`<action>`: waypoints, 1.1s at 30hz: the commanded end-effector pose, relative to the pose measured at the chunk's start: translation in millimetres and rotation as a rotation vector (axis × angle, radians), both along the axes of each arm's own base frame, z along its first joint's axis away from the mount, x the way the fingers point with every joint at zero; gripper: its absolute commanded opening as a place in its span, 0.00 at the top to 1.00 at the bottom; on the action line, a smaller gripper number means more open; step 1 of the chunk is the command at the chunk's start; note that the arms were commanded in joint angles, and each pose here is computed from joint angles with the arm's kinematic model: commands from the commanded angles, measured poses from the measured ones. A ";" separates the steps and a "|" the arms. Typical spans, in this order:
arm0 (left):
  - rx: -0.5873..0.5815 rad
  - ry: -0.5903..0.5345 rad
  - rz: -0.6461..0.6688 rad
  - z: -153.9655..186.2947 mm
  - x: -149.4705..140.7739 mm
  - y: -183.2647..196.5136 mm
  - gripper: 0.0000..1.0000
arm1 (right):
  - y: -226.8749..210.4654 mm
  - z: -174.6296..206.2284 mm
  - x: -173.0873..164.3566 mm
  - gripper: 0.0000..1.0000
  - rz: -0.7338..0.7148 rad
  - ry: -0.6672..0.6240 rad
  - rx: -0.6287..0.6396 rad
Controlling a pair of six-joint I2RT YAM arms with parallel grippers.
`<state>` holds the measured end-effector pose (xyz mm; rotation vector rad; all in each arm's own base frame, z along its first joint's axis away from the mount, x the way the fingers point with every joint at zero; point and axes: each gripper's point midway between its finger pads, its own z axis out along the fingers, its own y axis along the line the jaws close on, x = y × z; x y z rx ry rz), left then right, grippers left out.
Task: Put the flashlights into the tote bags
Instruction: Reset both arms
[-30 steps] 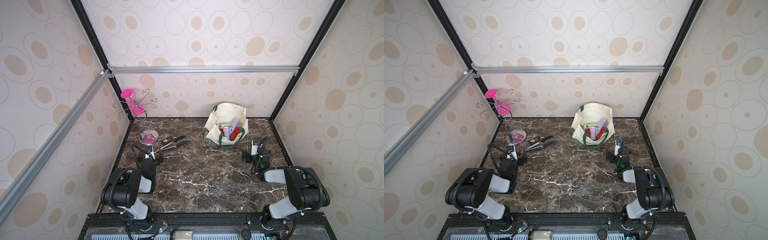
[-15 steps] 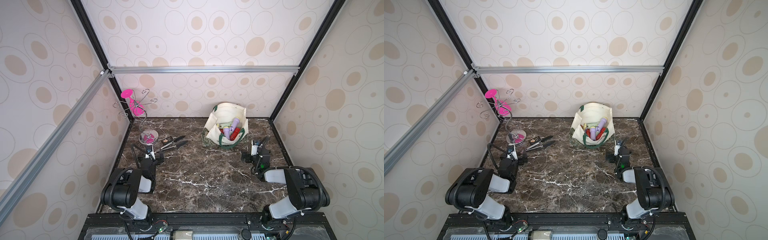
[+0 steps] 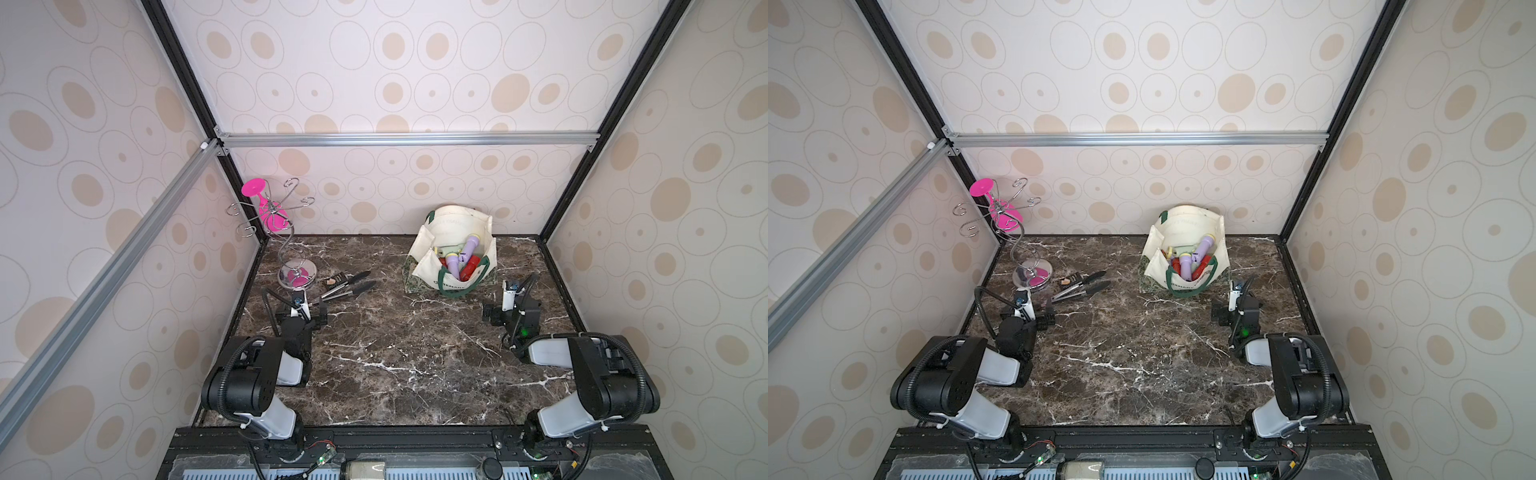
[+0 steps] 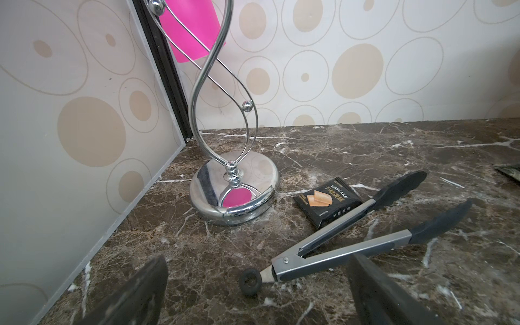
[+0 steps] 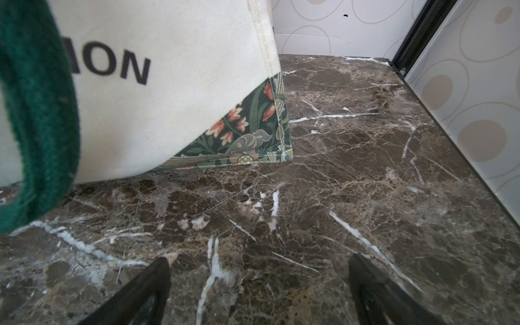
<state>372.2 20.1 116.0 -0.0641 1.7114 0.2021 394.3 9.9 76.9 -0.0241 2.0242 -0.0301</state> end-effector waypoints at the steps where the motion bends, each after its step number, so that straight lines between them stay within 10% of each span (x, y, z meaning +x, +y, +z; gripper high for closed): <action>1: -0.009 -0.051 0.005 13.4 4.5 2.2 0.00 | -1.3 7.3 4.3 0.00 0.006 -0.032 -0.008; 33: -0.008 -0.056 0.002 14.2 3.7 1.5 0.00 | -20.8 8.8 0.8 0.00 -0.121 -0.052 -0.020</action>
